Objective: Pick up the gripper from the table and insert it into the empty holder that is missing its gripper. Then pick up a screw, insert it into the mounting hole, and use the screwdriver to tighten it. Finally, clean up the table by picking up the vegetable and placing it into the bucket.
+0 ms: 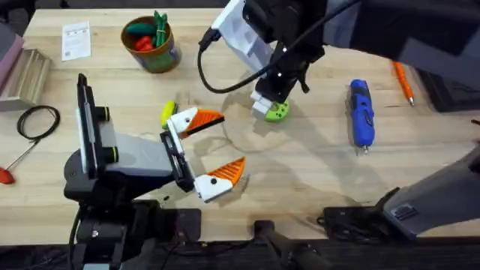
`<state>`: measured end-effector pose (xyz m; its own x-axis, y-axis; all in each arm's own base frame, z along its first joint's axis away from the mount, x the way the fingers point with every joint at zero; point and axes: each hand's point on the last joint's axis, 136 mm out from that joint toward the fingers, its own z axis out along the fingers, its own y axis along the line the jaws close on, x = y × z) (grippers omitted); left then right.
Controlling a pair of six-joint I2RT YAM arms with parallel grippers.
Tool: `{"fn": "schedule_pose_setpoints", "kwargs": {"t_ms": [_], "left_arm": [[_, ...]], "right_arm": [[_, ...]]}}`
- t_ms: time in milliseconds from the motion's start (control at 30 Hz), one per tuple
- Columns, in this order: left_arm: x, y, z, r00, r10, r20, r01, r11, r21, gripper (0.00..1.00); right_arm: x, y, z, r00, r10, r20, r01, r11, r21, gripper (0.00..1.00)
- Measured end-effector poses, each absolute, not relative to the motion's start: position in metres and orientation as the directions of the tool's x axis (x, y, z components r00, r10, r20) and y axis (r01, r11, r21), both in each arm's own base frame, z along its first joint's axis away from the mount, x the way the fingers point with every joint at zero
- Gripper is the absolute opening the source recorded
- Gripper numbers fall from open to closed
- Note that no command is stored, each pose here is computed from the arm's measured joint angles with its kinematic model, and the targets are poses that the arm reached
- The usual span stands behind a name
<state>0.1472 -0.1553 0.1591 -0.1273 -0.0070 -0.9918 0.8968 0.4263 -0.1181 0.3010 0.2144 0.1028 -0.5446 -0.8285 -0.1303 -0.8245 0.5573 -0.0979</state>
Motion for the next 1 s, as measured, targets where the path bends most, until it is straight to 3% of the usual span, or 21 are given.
{"fn": "schedule_pose_setpoints", "kwargs": {"t_ms": [700,1000], "left_arm": [[0.147,-0.155,0.159,-0.127,-0.007,-0.992,0.897,0.426,-0.118,0.985],[0.147,-0.155,0.159,-0.127,-0.007,-0.992,0.897,0.426,-0.118,0.985]], "right_arm": [[0.305,0.222,0.075,-0.548,-0.831,-0.100,-0.829,0.555,-0.066,0.650],[0.301,0.226,0.065,-0.558,-0.822,-0.116,-0.827,0.562,-0.001,0.623]]}}
